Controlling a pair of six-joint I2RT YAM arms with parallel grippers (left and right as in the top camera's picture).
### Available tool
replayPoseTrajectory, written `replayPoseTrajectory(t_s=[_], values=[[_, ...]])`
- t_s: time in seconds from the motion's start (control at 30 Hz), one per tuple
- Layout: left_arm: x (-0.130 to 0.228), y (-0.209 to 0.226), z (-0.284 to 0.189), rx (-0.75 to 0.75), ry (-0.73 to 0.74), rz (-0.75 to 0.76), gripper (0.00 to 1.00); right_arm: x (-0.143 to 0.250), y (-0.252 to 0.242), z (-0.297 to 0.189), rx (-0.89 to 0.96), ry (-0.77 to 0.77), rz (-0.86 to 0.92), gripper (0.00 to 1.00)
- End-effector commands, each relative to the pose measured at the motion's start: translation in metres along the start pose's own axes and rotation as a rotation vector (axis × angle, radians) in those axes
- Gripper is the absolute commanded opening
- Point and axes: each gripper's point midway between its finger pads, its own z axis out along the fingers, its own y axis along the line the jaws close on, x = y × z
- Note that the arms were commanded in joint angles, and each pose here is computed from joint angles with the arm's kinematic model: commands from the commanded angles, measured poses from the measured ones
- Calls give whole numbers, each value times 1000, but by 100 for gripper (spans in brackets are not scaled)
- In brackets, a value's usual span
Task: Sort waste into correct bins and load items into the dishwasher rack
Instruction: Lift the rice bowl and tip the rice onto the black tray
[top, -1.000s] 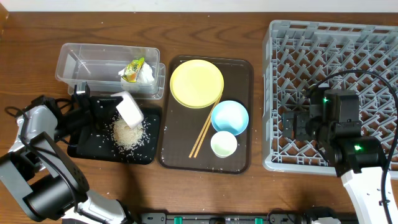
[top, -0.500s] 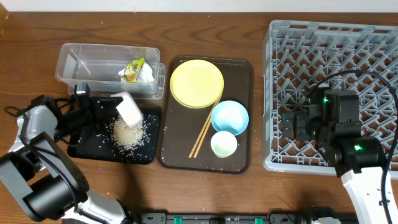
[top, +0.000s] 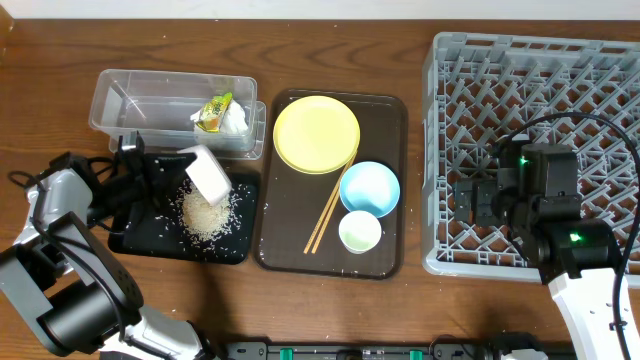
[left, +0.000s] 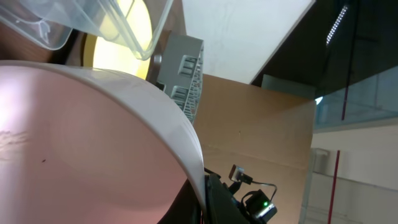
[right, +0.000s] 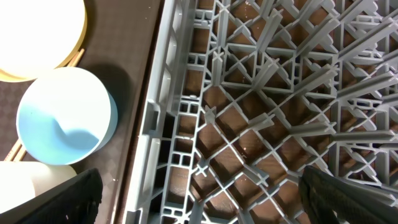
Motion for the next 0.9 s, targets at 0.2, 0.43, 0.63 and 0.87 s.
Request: replayPoseTrajectory(t_s=[0.2,0.43,0.63,0.87], values=[[0,-6,-1,51,-4,42,6,-7,4,-5,-12,-18,3,99],[2,-14,-2,82,-4,48,6,-6,4,-5,-12,-18,4,99],[2,-9,-2,53,-4,58,6,-6,4,-5,-12,-18,4,99],[17,-24,6,31,23,127,6,-7,4,-5,-12,-19,3,99]])
